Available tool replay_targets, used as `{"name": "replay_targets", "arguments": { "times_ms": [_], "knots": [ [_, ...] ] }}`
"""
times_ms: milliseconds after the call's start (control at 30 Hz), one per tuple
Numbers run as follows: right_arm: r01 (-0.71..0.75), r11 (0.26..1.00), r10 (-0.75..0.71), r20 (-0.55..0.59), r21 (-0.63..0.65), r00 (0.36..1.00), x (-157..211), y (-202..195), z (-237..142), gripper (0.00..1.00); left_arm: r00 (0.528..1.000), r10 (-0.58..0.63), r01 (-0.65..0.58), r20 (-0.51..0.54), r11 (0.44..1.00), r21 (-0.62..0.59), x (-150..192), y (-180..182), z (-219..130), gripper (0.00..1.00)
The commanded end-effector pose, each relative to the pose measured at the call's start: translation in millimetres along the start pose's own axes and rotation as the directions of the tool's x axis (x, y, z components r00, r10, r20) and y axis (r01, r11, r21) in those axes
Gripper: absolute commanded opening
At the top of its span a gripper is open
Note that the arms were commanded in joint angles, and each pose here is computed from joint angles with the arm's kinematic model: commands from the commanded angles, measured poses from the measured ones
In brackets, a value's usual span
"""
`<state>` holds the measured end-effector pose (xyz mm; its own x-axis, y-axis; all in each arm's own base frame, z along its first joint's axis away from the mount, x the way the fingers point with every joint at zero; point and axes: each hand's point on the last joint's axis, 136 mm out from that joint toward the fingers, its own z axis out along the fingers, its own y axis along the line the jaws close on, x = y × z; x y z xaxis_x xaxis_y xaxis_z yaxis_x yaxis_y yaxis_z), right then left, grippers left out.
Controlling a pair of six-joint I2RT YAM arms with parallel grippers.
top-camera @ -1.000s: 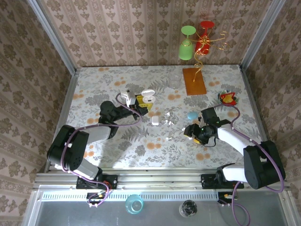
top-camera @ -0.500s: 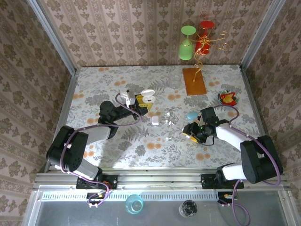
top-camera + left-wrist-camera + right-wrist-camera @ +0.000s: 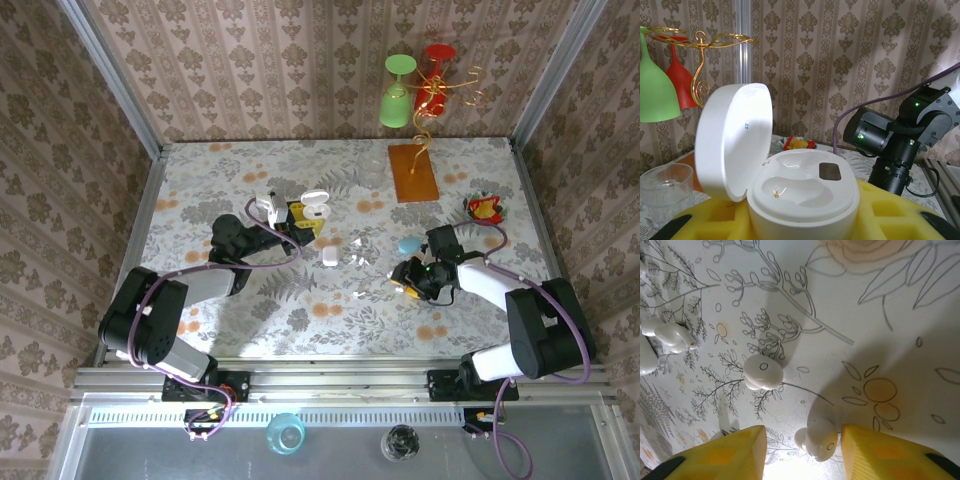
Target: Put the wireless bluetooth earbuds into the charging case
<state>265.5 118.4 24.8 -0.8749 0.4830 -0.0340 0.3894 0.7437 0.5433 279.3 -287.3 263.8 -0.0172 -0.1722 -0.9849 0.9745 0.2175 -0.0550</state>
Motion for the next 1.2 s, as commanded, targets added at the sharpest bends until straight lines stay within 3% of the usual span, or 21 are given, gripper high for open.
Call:
{"name": "replay_targets", "arguments": {
  "times_ms": [0,767,1167],
  "knots": [
    [-0.008,1.0,0.008,0.02,-0.028,1.0,-3,-1,-1,0.41,0.999,0.038,-0.038,0.02,0.999,0.02,-8,-4,-2,0.32],
    [-0.023,0.996,0.021,-0.019,-0.092,1.0,8,1,-3,0.27,1.0,0.023,-0.023,0.014,1.0,0.019,-4,-2,-1,0.32],
    [-0.03,0.995,0.027,-0.039,-0.098,0.999,5,1,8,0.28,1.0,0.02,-0.02,0.013,1.0,0.017,-4,-2,-1,0.32]
  ]
}}
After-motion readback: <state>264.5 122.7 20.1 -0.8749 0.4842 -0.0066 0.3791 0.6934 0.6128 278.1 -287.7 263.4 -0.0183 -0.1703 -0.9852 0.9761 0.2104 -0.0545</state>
